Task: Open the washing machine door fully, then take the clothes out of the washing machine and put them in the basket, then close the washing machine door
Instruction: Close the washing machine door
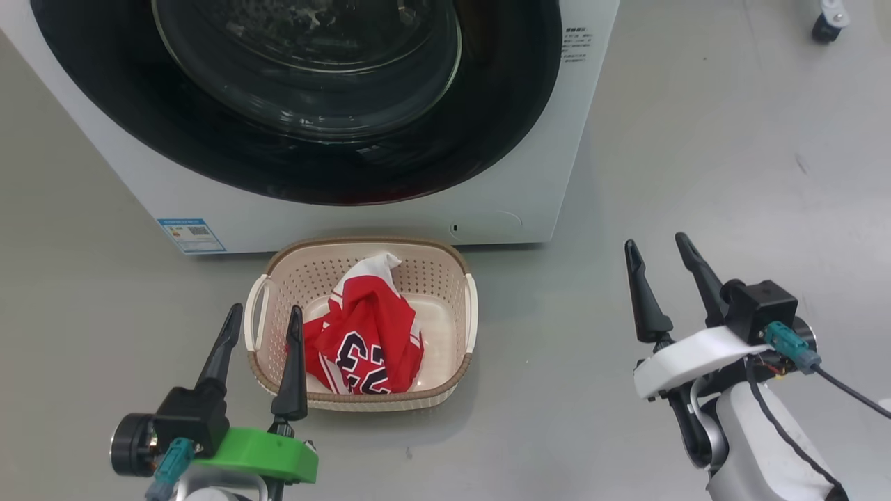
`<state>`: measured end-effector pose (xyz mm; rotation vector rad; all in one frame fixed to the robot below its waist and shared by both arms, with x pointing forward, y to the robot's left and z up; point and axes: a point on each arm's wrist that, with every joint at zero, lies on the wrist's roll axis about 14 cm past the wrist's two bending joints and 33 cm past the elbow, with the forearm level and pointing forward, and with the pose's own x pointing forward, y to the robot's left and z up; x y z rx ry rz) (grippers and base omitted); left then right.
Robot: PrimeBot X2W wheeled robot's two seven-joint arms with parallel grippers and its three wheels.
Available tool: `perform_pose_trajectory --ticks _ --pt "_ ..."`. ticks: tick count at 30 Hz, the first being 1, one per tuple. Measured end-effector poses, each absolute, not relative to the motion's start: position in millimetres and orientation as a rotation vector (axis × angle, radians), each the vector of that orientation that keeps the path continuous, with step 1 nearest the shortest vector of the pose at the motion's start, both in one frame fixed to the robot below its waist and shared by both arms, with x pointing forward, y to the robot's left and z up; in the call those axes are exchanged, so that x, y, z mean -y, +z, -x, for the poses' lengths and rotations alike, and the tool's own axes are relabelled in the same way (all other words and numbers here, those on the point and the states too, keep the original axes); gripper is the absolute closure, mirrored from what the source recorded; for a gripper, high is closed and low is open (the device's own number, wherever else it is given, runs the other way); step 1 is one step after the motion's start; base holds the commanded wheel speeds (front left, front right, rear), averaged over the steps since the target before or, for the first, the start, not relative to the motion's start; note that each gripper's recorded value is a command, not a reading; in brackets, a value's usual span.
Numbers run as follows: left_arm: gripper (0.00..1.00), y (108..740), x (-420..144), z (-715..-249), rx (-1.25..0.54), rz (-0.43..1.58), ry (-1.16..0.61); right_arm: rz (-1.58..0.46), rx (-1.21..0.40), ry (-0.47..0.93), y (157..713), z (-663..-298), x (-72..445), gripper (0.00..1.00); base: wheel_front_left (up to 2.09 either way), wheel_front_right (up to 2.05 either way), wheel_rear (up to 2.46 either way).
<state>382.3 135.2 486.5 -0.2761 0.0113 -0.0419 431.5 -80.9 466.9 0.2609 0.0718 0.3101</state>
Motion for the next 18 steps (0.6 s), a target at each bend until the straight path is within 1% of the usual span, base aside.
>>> perform_pose_trajectory --ticks 18 --pt "0.0 487.7 -120.2 -363.2 -0.027 0.282 -0.089 -0.277 -0.06 0.228 471.4 -386.2 100.7 0.0 0.0 0.0 0.0"
